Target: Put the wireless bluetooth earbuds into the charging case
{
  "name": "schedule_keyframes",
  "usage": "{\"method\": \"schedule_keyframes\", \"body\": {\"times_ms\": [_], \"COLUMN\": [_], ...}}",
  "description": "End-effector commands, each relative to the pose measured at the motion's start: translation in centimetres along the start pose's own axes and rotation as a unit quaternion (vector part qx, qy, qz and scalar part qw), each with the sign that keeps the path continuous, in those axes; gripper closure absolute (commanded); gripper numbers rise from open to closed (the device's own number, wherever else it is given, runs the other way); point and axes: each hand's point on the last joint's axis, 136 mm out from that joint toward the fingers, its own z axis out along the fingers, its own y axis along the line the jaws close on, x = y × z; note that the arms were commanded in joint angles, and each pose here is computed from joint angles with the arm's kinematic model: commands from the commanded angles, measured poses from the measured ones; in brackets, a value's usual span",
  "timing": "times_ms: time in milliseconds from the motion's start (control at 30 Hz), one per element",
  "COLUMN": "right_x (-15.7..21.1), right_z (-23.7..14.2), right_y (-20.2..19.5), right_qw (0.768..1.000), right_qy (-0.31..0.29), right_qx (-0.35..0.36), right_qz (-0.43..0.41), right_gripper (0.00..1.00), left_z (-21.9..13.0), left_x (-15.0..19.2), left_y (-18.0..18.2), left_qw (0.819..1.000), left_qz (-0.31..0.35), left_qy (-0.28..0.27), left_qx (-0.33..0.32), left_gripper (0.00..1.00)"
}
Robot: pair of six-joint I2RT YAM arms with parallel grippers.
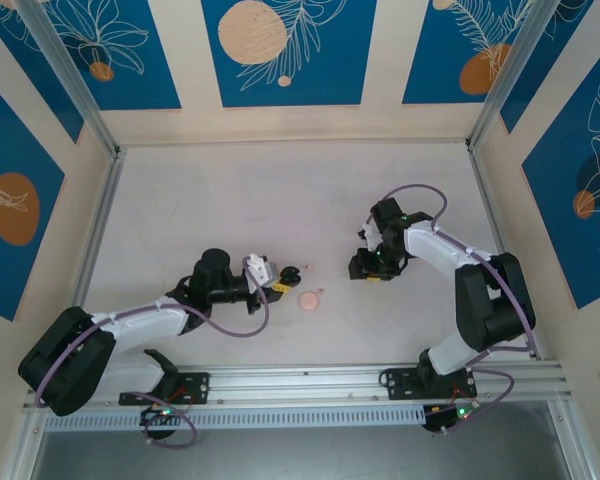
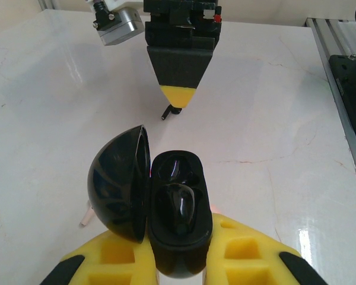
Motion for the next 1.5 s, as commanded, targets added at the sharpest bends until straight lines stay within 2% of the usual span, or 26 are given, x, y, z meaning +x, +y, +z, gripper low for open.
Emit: {"method": "schedule_keyframes", "body": {"times_ms": [0,300,733,1000,1200,1467], "right_x": [0.6,-0.1,-3.5,-2.5,-2.0,-2.1], "right_z": [0.6,2.0,2.3,0.7,-0.1,0.6], "right_y": [-0.8,-1.9,-2.3,-3.0,-3.0,-2.6], "right_qw": [0.999,0.998,0.999,0.996,0.987,0.985], "right_qy": [0.028,0.049,0.025,0.045,0.076,0.098], "right_qx": [0.006,0.027,0.035,0.077,0.129,0.126], "right_qz": [0.03,0.039,0.018,0.006,-0.064,-0.066], "right_gripper": [0.55,0.55,0.54,0.54,0.54,0.54], "left_z": [-0.1,-0.1,-0.2,-0.3,-0.3,-0.6], "left_x": [-0.2,-0.3,-0.1,-0.1,-0.1,-0.2], "left_y": [-0.4,-0.3,-0.1,-0.1,-0.1,-0.2], "left_qw": [1.0,1.0,1.0,1.0,1.0,1.0], "left_qz": [0.014,0.013,0.014,0.015,0.016,0.016], "left_qy": [-0.002,-0.001,0.005,0.007,0.008,0.009], "left_qx": [0.005,0.003,-0.004,-0.006,-0.005,-0.007], "left_gripper": [0.9,0.89,0.89,0.89,0.9,0.89]}}
